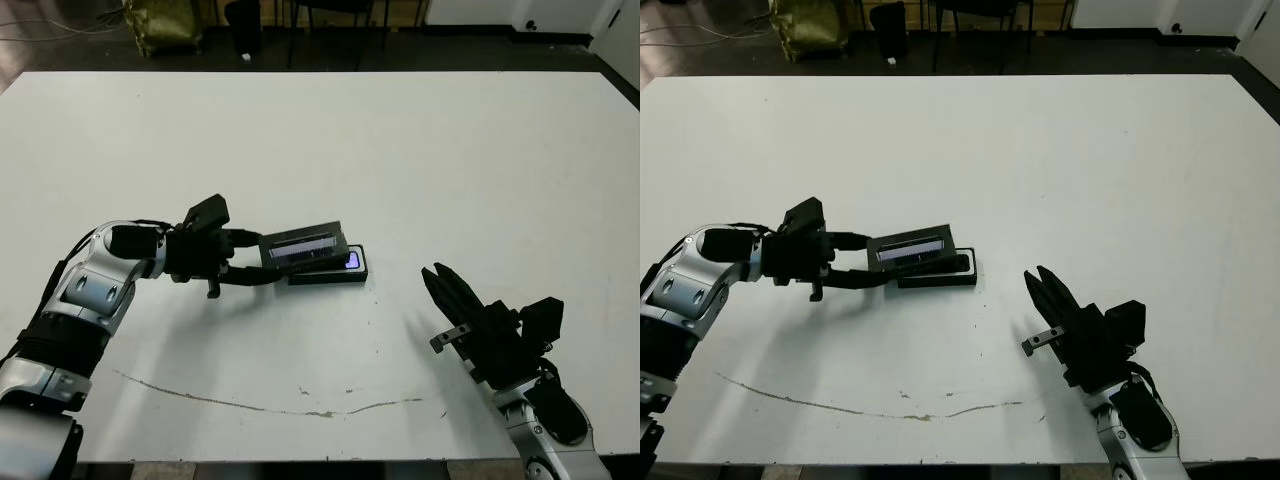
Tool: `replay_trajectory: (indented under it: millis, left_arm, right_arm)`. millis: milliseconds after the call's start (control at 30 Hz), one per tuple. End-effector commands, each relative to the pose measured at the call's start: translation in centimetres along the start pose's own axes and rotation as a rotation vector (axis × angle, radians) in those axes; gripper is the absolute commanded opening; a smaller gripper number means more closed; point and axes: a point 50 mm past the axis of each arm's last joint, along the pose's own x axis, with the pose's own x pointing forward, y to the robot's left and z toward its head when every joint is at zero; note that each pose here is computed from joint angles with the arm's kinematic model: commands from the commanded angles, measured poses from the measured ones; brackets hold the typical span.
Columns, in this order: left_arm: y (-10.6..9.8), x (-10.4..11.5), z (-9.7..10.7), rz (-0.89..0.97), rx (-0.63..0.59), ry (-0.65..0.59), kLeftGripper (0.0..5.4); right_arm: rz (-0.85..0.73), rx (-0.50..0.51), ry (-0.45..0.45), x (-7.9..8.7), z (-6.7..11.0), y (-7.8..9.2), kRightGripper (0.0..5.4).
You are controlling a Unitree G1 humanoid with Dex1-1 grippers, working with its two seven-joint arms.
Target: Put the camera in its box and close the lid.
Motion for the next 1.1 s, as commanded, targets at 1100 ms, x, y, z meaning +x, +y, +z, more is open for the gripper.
replay_trajectory:
  millis: [1100]
  left_arm:
    - [0.23,0.63,-0.15,-0.139,-0.05,0.044,1.92]
  right_arm:
    - [0.011,-0.012,0.003,-0.18,-0.48,-0.39,0.0]
